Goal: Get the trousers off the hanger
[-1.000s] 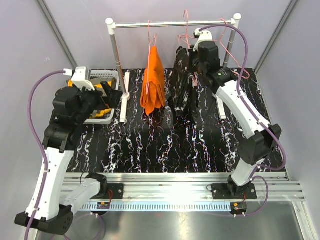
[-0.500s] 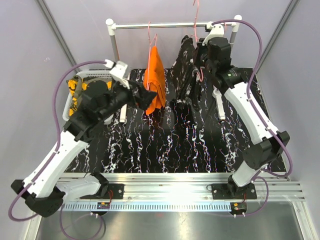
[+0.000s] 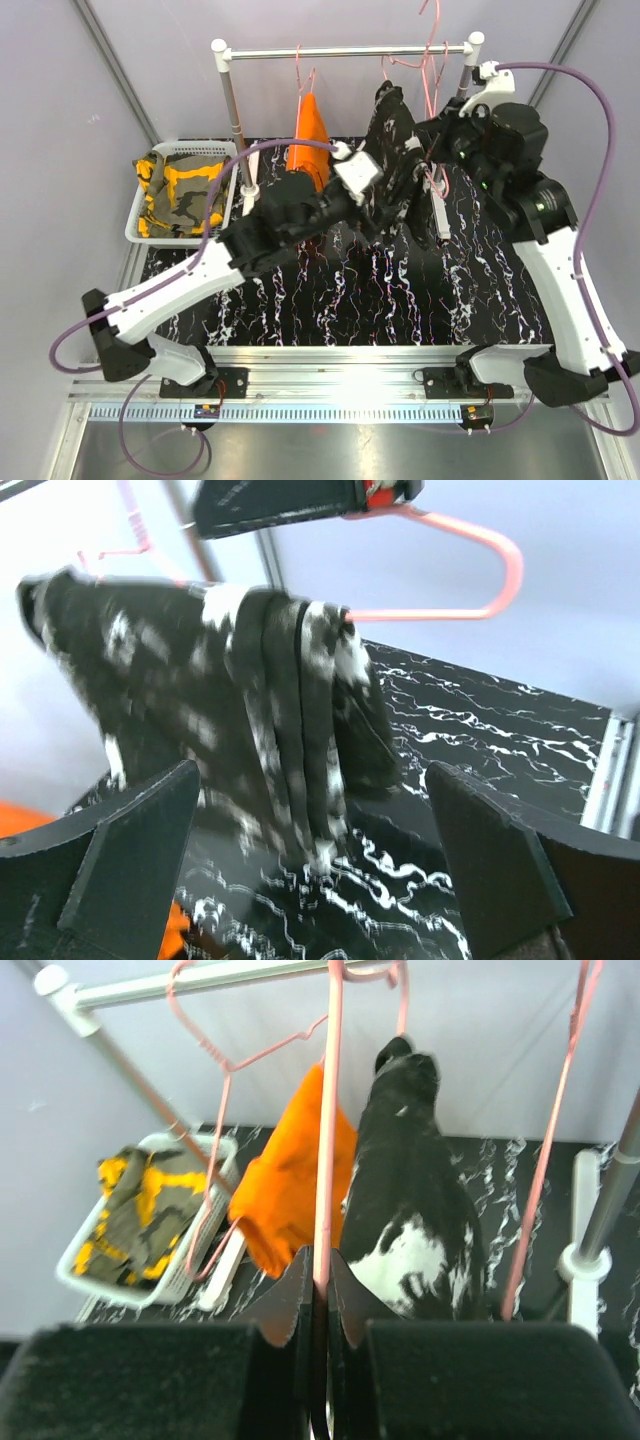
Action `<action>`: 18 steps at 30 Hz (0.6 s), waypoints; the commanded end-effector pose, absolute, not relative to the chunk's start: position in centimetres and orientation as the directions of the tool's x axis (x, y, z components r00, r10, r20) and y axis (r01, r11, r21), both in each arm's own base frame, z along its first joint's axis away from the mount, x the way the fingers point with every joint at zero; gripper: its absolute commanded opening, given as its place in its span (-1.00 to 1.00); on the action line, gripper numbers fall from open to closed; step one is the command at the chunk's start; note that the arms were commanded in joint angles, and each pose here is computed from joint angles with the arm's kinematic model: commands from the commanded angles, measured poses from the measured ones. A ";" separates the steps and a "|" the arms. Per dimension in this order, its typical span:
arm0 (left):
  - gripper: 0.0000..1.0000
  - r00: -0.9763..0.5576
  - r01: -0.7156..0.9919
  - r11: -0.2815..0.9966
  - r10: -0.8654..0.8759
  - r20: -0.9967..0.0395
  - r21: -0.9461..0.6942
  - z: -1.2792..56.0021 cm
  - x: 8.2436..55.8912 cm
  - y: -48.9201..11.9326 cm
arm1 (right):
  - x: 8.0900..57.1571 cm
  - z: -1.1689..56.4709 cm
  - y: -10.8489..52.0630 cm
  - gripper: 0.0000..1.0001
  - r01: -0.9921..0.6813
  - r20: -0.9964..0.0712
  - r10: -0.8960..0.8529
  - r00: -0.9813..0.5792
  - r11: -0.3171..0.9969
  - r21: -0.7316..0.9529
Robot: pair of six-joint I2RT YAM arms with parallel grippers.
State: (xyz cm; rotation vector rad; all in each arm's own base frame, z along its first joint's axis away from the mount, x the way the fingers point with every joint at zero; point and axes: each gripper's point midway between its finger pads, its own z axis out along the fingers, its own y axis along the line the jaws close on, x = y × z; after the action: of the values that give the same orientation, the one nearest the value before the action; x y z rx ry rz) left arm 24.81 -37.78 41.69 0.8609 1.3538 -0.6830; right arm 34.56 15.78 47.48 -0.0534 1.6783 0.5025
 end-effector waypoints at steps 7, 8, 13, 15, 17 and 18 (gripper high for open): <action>0.98 0.160 0.812 0.557 0.072 -0.984 0.173 43.9 26.7 -42.4 | 25.8 56.4 14.6 -1.00 -0.520 -0.912 0.410 0.027 0.785 0.337; 0.98 0.157 0.829 0.534 0.058 -0.986 0.163 44.2 26.4 -42.9 | 25.5 56.5 14.5 -1.00 -0.522 -0.912 0.410 0.028 0.784 0.336; 0.83 0.158 0.813 0.559 0.056 -0.986 0.162 43.9 26.7 -43.6 | 23.5 56.9 14.4 -1.00 -0.558 -0.902 0.430 0.025 0.755 0.345; 0.76 0.161 0.806 0.568 0.053 -0.985 0.163 44.1 26.9 -43.6 | 22.9 57.0 14.4 -1.00 -0.568 -0.899 0.438 0.023 0.746 0.349; 0.76 0.161 0.813 0.561 0.045 -0.986 0.158 44.4 26.7 -43.7 | 22.6 57.1 14.7 -1.00 -0.588 -0.895 0.446 0.012 0.727 0.354; 0.82 0.162 0.818 0.554 0.040 -0.986 0.157 44.6 26.5 -43.8 | 22.5 57.0 14.8 -1.00 -0.592 -0.894 0.448 0.008 0.723 0.357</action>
State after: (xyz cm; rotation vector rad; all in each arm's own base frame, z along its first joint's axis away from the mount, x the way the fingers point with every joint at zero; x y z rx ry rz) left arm 26.02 -43.98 41.20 0.9117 1.3679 -0.6495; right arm 24.98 14.82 50.36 -0.1047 1.5889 0.7137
